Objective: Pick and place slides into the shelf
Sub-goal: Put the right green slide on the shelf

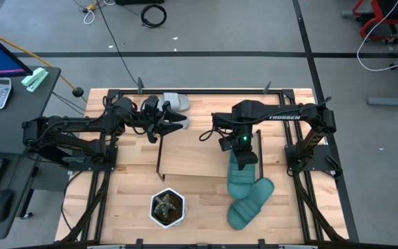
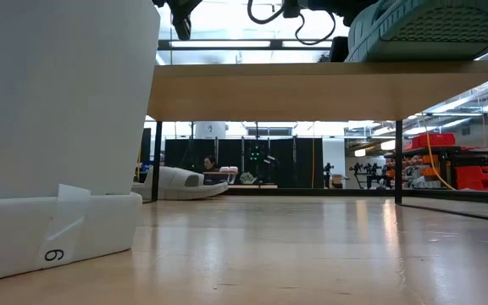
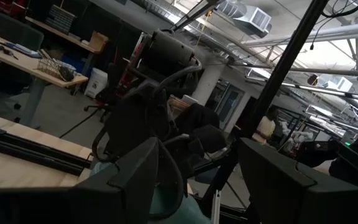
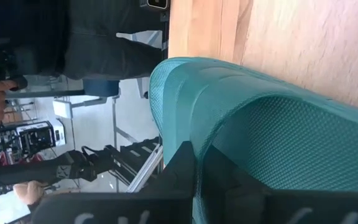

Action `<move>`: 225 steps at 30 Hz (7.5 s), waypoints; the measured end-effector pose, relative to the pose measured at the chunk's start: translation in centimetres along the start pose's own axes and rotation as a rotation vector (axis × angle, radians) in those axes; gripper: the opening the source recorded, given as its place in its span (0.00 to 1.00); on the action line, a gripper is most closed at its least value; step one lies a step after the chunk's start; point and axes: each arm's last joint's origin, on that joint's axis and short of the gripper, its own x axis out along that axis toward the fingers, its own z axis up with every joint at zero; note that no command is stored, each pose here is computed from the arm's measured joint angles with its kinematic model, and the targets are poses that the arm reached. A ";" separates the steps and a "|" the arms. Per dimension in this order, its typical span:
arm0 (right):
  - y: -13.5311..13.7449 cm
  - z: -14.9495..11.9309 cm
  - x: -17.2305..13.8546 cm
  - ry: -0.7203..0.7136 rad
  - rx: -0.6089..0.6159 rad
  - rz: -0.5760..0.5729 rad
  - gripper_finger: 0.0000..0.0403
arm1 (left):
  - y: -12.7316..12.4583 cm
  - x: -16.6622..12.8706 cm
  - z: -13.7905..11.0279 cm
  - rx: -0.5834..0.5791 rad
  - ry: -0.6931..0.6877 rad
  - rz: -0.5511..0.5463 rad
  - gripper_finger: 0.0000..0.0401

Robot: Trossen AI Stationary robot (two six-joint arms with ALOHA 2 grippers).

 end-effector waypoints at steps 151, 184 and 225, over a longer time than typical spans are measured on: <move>2.8 1.1 -7.3 -0.242 -0.265 -0.175 0.02 | 1.0 -0.4 0.6 0.046 -0.022 0.044 0.50; 1.6 0.8 -3.5 -0.093 -0.236 -0.140 0.02 | 1.0 -0.4 0.7 0.039 -0.023 0.045 0.49; 0.0 0.7 -2.6 -0.065 -0.163 -0.251 0.34 | 1.0 -0.4 0.7 0.039 -0.023 0.045 0.49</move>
